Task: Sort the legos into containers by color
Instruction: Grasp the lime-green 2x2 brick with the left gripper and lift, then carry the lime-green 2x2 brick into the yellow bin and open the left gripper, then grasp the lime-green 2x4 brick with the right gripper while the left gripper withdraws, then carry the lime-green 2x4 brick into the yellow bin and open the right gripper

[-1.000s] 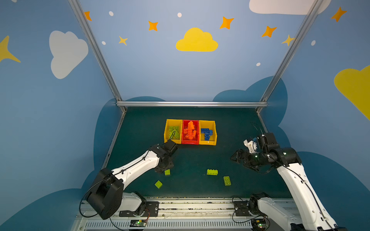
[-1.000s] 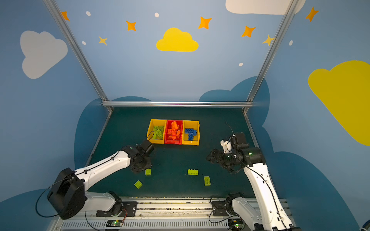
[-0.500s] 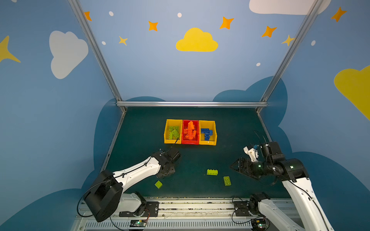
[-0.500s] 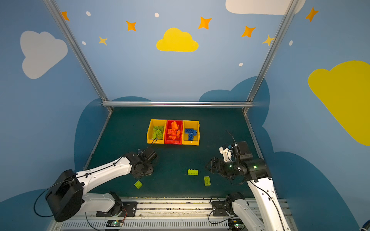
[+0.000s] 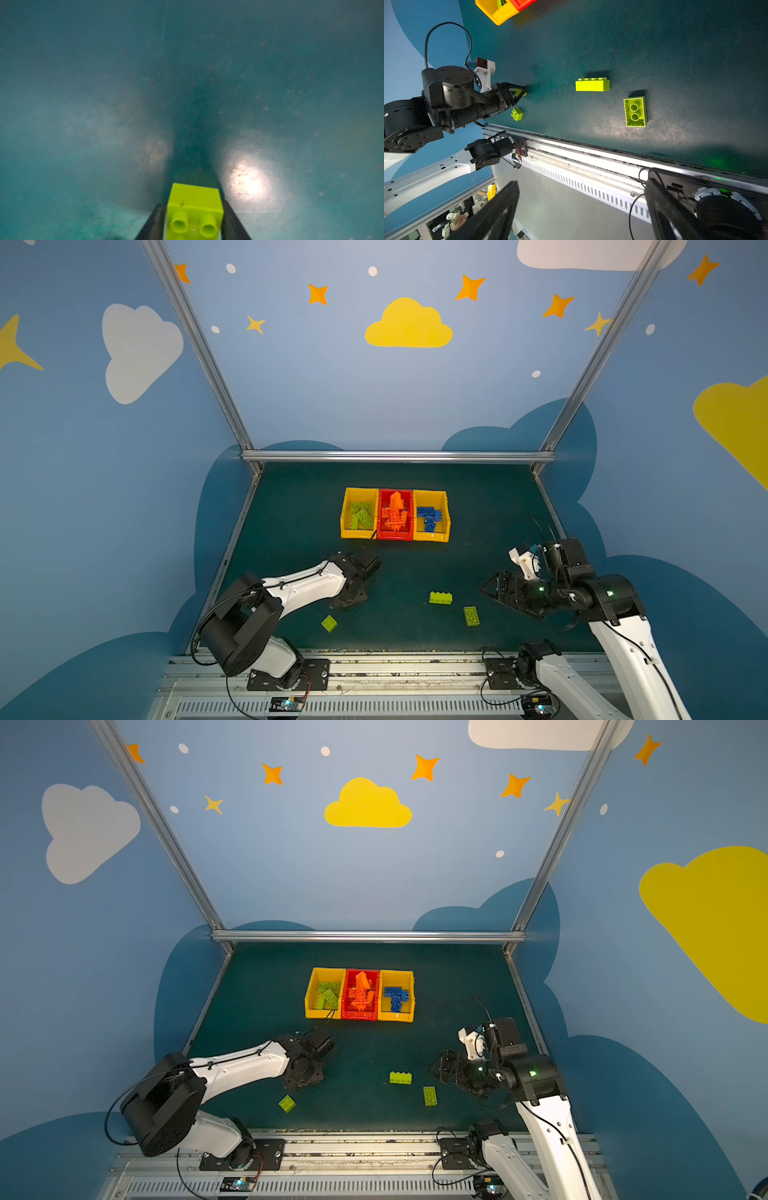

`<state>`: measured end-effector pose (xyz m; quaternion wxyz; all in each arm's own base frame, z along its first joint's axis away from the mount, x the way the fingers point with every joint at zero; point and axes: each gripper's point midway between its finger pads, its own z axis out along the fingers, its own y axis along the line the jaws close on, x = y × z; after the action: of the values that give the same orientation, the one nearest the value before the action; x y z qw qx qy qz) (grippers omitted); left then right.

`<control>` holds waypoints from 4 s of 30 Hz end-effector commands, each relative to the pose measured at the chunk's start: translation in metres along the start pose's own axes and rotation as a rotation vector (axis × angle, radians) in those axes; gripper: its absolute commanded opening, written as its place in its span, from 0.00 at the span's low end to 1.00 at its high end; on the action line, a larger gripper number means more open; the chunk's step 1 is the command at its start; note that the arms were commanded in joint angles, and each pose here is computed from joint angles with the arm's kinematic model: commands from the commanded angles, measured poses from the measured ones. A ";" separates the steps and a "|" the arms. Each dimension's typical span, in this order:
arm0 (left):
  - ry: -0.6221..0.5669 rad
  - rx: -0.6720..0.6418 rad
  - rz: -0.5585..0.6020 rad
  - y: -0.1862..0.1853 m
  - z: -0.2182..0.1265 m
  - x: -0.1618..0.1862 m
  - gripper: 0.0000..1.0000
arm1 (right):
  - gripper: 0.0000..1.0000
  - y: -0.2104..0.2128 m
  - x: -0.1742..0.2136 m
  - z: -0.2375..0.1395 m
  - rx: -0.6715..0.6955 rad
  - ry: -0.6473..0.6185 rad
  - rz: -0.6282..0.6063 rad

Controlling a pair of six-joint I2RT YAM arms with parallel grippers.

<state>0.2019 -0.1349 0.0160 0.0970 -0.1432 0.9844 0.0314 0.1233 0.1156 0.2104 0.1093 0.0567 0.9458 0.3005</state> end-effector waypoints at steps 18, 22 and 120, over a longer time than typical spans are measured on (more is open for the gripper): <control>-0.150 0.105 -0.062 -0.073 -0.072 -0.209 0.23 | 0.92 0.006 -0.052 0.013 0.069 -0.013 0.015; -0.155 0.107 -0.072 -0.085 -0.061 -0.258 0.23 | 0.92 0.005 -0.065 0.016 0.096 -0.025 0.024; -0.345 0.390 -0.080 0.038 -0.140 -0.087 1.00 | 0.41 0.002 -0.006 0.228 0.639 0.266 -0.076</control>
<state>0.2442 -0.0914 0.1660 0.2773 -0.1489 0.9384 -0.1424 0.1784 0.2354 0.0215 -0.0353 0.0289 0.9989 -0.0120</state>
